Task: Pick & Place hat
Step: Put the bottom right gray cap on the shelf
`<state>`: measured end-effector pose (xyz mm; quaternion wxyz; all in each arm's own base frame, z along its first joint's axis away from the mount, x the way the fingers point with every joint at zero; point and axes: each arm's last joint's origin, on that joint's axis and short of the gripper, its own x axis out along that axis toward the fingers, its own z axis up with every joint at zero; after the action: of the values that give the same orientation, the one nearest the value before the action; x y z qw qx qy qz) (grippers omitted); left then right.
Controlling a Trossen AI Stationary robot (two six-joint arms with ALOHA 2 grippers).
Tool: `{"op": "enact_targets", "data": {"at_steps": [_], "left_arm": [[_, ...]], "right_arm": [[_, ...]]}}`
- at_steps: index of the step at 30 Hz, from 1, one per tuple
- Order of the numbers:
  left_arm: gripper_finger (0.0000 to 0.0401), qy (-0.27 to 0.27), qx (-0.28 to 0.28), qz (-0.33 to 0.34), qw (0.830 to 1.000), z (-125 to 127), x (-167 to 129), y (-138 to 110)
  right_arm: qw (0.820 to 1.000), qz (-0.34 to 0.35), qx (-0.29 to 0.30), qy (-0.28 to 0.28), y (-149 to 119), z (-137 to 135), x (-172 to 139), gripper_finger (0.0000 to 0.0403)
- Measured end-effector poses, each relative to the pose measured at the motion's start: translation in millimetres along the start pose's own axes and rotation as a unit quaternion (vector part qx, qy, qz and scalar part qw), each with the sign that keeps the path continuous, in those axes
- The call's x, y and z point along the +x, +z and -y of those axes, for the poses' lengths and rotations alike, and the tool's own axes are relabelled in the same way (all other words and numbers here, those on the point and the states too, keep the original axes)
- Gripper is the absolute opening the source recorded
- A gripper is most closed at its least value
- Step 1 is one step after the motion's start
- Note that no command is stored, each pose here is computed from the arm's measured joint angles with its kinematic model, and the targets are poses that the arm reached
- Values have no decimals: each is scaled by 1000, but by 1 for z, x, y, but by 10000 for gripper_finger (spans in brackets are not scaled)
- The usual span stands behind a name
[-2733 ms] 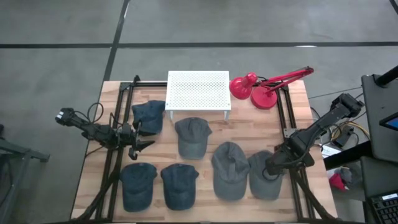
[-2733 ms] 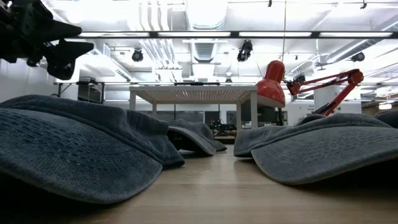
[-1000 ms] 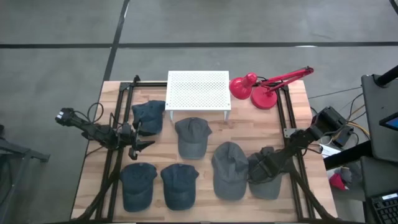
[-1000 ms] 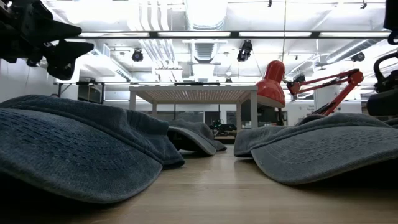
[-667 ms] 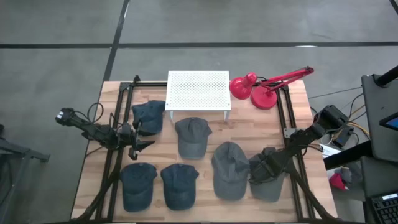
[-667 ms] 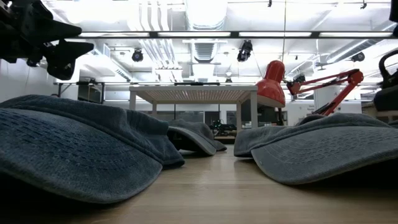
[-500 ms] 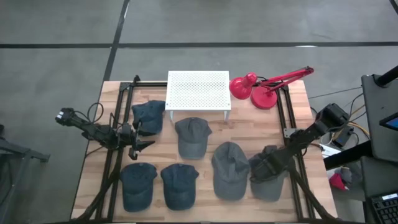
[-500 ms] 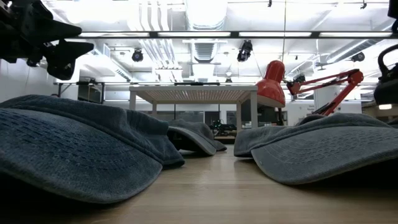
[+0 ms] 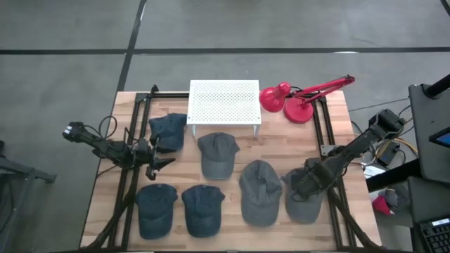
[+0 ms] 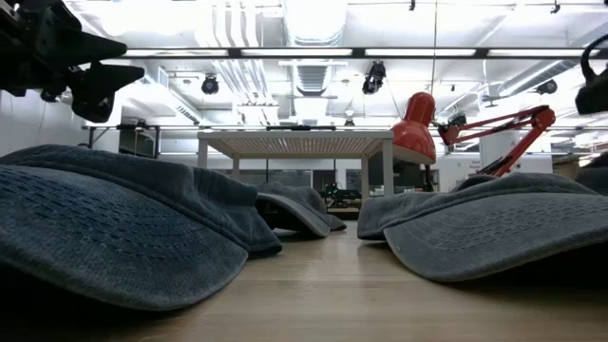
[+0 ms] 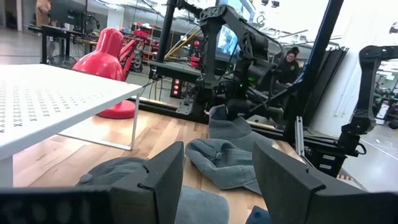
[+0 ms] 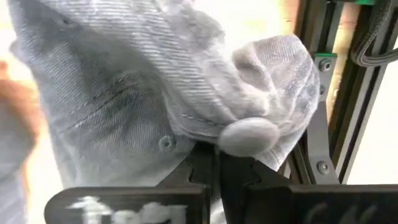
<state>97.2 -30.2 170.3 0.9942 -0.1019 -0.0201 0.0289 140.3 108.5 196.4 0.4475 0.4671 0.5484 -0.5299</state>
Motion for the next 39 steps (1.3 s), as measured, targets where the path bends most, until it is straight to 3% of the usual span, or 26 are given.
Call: {"op": "enact_targets", "data": {"at_steps": [6, 12, 19, 24, 29, 39], "left_arm": [[195, 0, 0, 0, 1000, 0, 0, 0], [195, 0, 0, 0, 1000, 0, 0, 0], [195, 0, 0, 0, 1000, 0, 0, 0], [195, 0, 0, 0, 1000, 0, 0, 0], [195, 0, 0, 0, 1000, 0, 0, 0], [195, 0, -1, 1, 1000, 0, 0, 0]], "right_arm": [[999, -27, -16, 37, 7, 13, -15, 9], [992, -56, -72, 87, 13, 25, -30, 9], [970, -45, -129, 203, 20, 35, -65, 9], [940, 2, -158, 301, 24, 41, -99, 8], [899, 96, -182, 386, 27, 42, -134, 8], [825, 298, -211, 431, 24, 31, -177, 8]]}}
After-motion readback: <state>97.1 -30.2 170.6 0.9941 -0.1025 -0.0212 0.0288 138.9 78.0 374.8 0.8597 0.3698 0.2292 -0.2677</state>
